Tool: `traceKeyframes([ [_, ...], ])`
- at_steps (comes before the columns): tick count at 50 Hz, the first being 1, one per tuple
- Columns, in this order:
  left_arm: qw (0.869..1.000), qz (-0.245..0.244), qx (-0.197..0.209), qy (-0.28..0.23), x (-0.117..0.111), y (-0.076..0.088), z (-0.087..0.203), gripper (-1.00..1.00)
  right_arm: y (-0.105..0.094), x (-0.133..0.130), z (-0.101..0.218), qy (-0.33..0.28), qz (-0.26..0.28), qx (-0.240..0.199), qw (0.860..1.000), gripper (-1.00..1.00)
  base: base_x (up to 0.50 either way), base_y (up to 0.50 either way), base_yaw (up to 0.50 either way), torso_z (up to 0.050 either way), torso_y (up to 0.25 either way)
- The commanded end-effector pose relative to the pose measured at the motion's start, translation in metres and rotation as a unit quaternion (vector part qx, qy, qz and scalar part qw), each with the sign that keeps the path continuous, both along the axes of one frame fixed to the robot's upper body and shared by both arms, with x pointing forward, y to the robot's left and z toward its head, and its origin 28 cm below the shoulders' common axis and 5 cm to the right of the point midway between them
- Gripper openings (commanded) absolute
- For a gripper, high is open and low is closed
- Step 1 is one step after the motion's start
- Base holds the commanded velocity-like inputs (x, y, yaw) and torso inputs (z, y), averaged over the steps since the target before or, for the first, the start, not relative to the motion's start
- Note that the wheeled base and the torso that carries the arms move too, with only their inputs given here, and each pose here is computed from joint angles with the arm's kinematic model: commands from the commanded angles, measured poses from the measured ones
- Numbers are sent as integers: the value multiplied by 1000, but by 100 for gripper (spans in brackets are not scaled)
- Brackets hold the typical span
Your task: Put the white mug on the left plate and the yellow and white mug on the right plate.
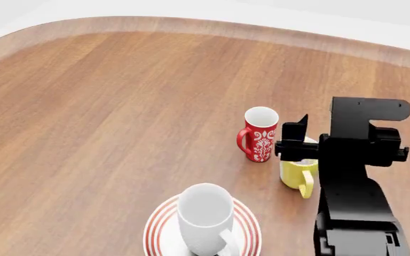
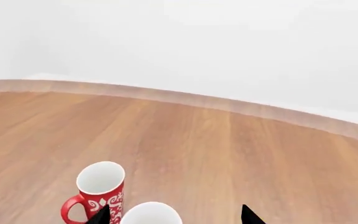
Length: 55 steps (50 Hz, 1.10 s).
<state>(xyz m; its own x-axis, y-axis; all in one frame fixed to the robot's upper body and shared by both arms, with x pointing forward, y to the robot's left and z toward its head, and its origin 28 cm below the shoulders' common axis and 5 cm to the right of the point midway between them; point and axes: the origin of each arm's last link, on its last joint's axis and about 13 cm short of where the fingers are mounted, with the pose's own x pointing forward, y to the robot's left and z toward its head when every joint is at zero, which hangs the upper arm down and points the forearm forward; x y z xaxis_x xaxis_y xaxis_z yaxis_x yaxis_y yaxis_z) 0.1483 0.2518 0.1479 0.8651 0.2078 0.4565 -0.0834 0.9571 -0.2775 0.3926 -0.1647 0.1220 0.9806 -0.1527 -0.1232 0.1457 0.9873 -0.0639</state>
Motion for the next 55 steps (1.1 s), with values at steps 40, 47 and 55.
traceKeyframes([
  [40, 999, 7, 26, -20, -8, 0, 0, 100, 13, 27, 39, 73, 7, -8, 997, 100, 0, 0, 0, 3, -111],
  [47, 1000, -5, 14, -11, -8, 0, -2, 100, 11, 26, 37, 72, 2, 1, 997, 100, 0, 0, 0, 5, -177],
  [55, 999, 1, 35, -11, -4, -2, -4, 100, 11, 26, 37, 71, 3, 7, 997, 100, 0, 0, 0, 1, -94],
])
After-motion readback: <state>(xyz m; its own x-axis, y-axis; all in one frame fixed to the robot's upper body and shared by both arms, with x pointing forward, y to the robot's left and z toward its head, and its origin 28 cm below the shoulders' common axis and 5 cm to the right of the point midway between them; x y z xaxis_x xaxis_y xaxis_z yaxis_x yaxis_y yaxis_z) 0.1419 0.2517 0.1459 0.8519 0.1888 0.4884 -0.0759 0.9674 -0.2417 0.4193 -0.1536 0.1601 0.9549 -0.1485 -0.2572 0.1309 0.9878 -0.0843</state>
